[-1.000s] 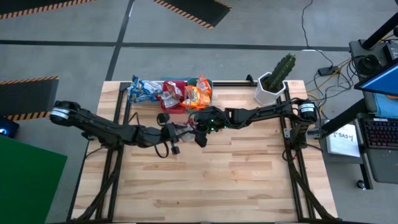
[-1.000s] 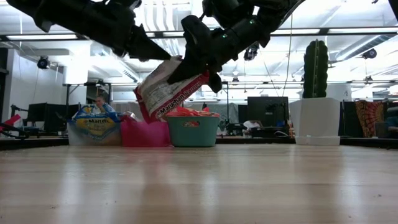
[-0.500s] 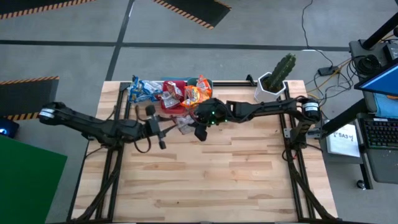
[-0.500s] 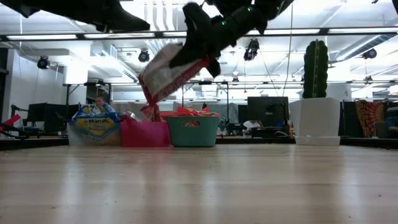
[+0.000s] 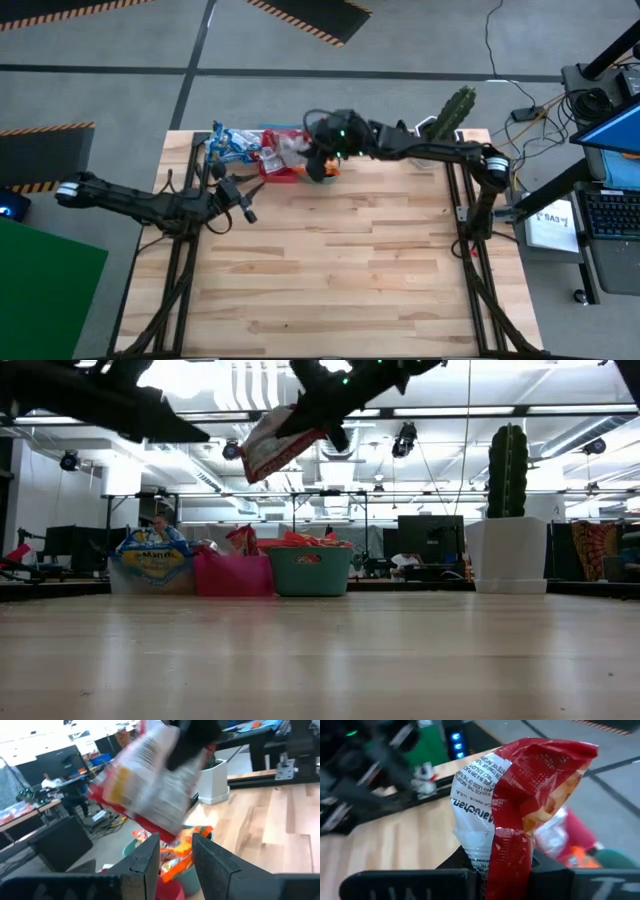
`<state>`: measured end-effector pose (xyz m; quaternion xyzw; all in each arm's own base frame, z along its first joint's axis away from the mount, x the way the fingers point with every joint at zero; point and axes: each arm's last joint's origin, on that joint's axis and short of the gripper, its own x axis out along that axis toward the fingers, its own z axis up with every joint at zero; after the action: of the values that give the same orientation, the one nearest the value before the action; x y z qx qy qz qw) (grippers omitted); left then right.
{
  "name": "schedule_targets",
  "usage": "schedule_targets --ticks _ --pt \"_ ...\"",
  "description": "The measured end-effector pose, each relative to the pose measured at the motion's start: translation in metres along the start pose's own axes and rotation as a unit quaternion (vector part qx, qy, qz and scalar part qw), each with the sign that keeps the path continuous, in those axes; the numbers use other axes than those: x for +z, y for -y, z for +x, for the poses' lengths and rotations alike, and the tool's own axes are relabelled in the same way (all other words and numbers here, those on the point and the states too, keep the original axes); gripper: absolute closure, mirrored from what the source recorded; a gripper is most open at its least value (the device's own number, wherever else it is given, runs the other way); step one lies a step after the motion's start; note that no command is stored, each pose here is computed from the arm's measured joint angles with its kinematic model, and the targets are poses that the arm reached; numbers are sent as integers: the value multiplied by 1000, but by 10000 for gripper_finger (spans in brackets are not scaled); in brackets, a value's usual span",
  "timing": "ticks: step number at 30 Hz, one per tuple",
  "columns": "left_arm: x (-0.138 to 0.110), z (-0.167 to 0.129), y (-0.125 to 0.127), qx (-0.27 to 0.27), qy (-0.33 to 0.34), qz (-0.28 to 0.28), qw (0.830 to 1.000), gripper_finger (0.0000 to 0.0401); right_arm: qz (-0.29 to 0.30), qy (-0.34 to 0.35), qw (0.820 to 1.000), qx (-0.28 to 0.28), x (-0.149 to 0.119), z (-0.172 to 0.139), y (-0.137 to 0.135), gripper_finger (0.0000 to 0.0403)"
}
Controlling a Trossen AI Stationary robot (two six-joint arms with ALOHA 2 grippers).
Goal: Sort Maruchan noodles
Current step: Put the red noodle pack into the red bin
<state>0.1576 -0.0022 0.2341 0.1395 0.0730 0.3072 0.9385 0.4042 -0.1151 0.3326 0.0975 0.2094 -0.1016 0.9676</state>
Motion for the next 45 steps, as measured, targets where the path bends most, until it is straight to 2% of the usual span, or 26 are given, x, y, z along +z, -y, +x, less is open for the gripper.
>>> schedule_targets --ticks 4,9,20,28,33,39,45 --pt "-10 0 -1 11 -12 -1 1000 303 9 8 1000 -23 9 11 23 364" --pt "-10 0 -1 25 -16 -12 999 303 13 12 999 -42 15 35 47 364" --pt "-11 0 -1 26 -19 -33 999 304 19 -75 993 -84 30 76 99 365" --pt "-11 0 -1 26 -20 -31 999 304 56 -97 987 -113 16 87 135 365" --pt "-12 0 -1 26 -21 -30 999 304 60 -107 986 -111 7 96 139 365" --pt "-12 0 -1 26 -21 -33 999 304 45 -141 984 -99 -18 123 132 363" --pt "-12 1 0 26 -24 -35 999 304 37 -134 986 -91 -22 134 123 323"
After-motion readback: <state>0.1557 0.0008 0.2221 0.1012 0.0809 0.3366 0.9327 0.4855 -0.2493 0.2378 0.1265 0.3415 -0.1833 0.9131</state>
